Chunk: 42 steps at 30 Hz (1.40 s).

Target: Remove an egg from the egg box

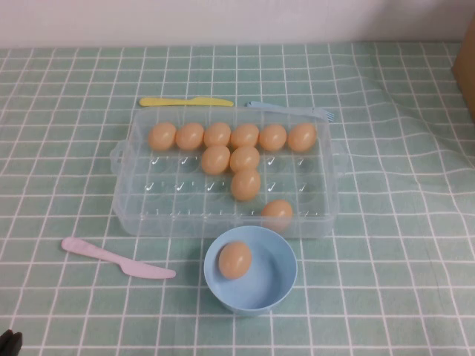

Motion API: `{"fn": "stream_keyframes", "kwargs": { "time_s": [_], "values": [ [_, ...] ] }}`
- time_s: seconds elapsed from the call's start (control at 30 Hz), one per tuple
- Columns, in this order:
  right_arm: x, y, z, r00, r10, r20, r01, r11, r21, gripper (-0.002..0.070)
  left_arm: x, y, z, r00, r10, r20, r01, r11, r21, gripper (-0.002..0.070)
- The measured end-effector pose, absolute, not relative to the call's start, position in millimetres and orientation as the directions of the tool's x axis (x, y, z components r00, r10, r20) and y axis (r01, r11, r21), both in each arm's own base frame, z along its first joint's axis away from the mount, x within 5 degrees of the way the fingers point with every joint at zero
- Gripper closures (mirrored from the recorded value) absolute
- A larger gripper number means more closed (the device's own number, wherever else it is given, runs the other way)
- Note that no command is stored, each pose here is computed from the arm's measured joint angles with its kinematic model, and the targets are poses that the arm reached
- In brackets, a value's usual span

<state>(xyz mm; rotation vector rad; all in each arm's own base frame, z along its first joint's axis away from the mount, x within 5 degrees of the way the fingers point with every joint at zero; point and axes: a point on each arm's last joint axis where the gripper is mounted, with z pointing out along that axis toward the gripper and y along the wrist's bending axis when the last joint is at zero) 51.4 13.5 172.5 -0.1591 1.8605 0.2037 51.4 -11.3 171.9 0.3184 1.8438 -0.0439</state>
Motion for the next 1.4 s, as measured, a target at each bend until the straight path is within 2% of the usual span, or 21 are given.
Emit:
{"fn": "stream_keyframes", "kwargs": {
  "time_s": [0.5,0.83,1.2,1.4],
  "values": [
    [51.9,13.9,174.5,-0.276,0.012,-0.961,-0.213,0.974,0.073,0.0694,51.4,-11.3,171.9,-0.259,0.195,-0.946,0.240,0.962,0.133,0.0680],
    [52.0,16.3,176.9,-0.272,0.102,-0.957,-0.216,0.963,0.164,0.0694,51.4,-11.3,171.9,-0.259,0.195,-0.946,0.240,0.962,0.133,0.0680],
    [53.0,19.6,187.0,-0.231,0.358,-0.904,-0.214,0.888,0.407,0.0694,51.4,-11.3,171.9,-0.259,0.195,-0.946,0.240,0.962,0.133,0.0680],
    [52.6,22.4,191.1,-0.259,0.563,-0.785,-0.203,0.763,0.614,0.0694,51.4,-11.3,171.9,-0.259,0.195,-0.946,0.240,0.962,0.133,0.0680]
  ]
}}
